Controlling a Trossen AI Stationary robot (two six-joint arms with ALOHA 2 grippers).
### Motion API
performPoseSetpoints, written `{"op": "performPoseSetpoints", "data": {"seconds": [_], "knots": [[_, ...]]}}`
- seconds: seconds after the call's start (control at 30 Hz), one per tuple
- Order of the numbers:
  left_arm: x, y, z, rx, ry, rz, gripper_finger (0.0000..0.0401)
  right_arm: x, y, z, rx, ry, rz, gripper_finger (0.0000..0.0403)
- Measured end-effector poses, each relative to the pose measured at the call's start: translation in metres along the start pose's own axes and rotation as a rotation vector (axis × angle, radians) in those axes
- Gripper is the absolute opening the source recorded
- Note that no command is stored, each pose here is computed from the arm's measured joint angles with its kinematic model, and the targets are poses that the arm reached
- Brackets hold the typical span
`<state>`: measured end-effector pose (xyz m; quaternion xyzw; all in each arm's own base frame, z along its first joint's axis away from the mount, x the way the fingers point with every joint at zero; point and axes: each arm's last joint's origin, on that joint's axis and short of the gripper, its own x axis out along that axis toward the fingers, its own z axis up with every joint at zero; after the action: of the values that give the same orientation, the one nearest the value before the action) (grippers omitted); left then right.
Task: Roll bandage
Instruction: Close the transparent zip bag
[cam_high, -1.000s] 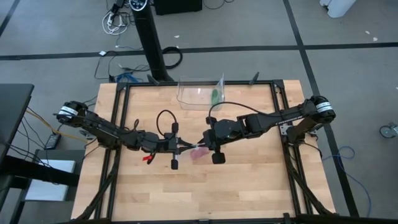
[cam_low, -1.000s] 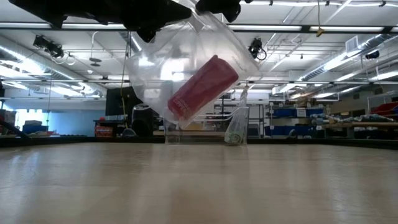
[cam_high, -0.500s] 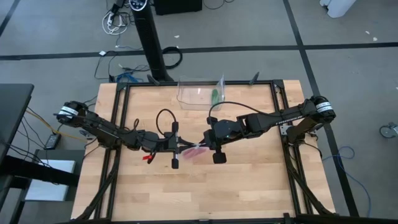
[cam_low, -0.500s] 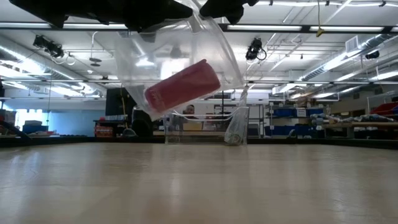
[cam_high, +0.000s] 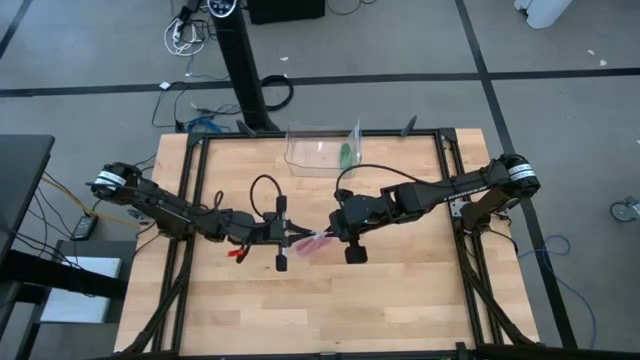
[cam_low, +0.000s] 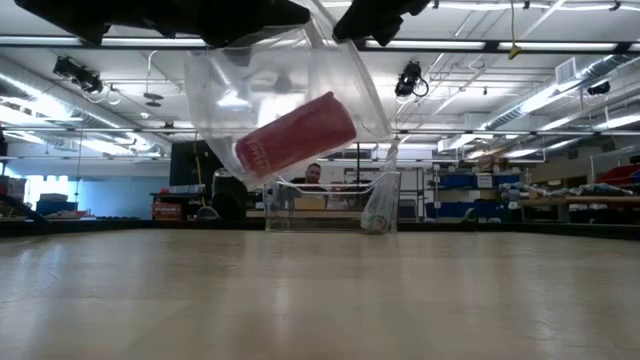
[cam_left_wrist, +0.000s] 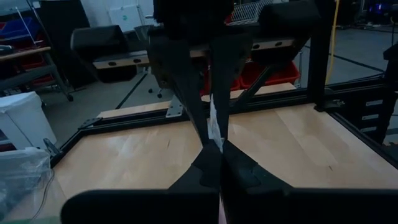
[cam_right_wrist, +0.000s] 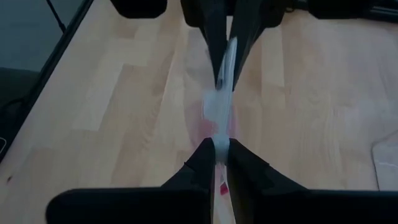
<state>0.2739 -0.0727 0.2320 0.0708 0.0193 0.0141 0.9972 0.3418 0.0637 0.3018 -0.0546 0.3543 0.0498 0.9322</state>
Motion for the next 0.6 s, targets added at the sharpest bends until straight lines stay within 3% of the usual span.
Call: {"op": "performPoseSetpoints", "data": {"seconds": [0.6], "knots": [[-0.008, 0.001, 0.014, 0.002, -0.072, -0.001, 0.0001, 0.000, 0.000, -0.009, 0.009, 0.089, 0.000, 0.0028]]}}
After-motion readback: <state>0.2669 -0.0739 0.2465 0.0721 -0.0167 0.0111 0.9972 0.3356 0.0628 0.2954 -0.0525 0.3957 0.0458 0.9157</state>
